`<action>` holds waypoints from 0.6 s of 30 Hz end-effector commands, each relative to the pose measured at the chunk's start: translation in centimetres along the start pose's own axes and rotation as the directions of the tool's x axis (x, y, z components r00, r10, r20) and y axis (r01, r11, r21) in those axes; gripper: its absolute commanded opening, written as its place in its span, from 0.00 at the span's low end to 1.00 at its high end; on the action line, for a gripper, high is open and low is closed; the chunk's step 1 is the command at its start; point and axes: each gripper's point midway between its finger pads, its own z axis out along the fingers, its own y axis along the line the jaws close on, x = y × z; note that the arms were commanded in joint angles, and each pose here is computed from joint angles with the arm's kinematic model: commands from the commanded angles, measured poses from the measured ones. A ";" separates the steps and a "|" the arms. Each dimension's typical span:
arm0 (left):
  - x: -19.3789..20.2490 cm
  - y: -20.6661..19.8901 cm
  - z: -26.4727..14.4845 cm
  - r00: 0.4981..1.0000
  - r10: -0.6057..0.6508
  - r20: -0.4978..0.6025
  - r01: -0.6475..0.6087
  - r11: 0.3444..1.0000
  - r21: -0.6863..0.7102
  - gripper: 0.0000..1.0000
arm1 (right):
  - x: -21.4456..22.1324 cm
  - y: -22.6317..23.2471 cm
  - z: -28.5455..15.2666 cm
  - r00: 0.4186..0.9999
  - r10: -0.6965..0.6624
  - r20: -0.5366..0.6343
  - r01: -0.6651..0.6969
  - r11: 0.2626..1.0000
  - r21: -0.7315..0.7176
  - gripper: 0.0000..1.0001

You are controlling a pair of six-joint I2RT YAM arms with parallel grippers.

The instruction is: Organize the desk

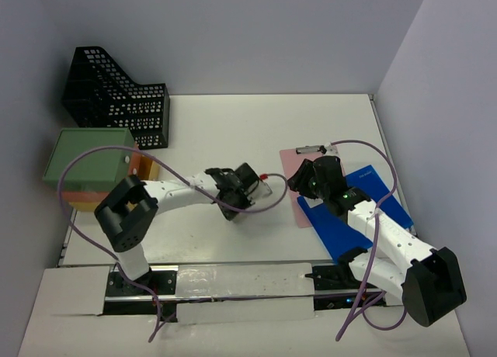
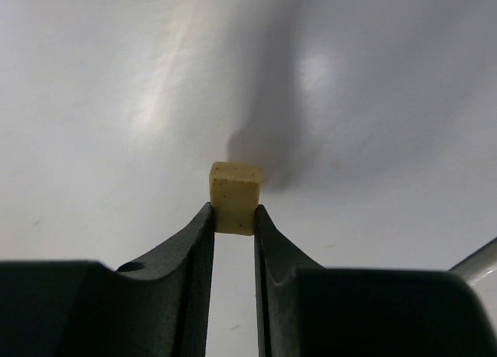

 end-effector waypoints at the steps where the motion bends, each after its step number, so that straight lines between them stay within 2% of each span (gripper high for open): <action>1: -0.7 6.1 -5.0 0.978 -0.156 0.139 0.166 0.984 -0.064 0.00 | -1.5 0.7 -0.3 0.998 -0.004 0.060 0.006 1.000 -0.022 0.50; 4: 0.5 10.5 -7.8 0.943 -0.267 0.200 0.294 0.948 -0.122 0.00 | -1.5 0.8 -0.3 0.998 -0.001 0.060 0.003 1.000 -0.029 0.50; 6: 1.8 13.8 -10.1 0.903 -0.340 0.262 0.393 0.901 -0.185 0.00 | -1.5 0.9 -0.2 0.998 0.003 0.062 -0.001 0.999 -0.033 0.50; 8: 4.6 18.0 -12.2 0.840 -0.435 0.323 0.525 0.803 -0.283 0.00 | -1.5 1.1 -0.2 0.998 0.010 0.061 -0.007 0.999 -0.044 0.49; 10: 5.9 20.2 -14.1 0.789 -0.474 0.391 0.600 0.729 -0.330 0.00 | -1.5 1.3 -0.2 0.998 0.011 0.062 -0.008 0.999 -0.052 0.49; 13: 9.0 23.0 -16.2 0.765 -0.488 0.420 0.643 0.612 -0.460 0.00 | -1.7 1.4 -0.4 0.997 0.015 0.071 -0.011 0.998 -0.061 0.49; 15: 12.2 24.7 -17.3 0.765 -0.493 0.414 0.639 0.500 -0.585 0.00 | -1.8 1.6 -0.5 0.997 0.014 0.074 -0.009 0.998 -0.067 0.49; 18: 14.0 26.0 -18.3 0.754 -0.498 0.429 0.644 0.429 -0.634 0.00 | -1.9 1.6 -0.7 0.997 0.015 0.077 -0.010 0.998 -0.066 0.49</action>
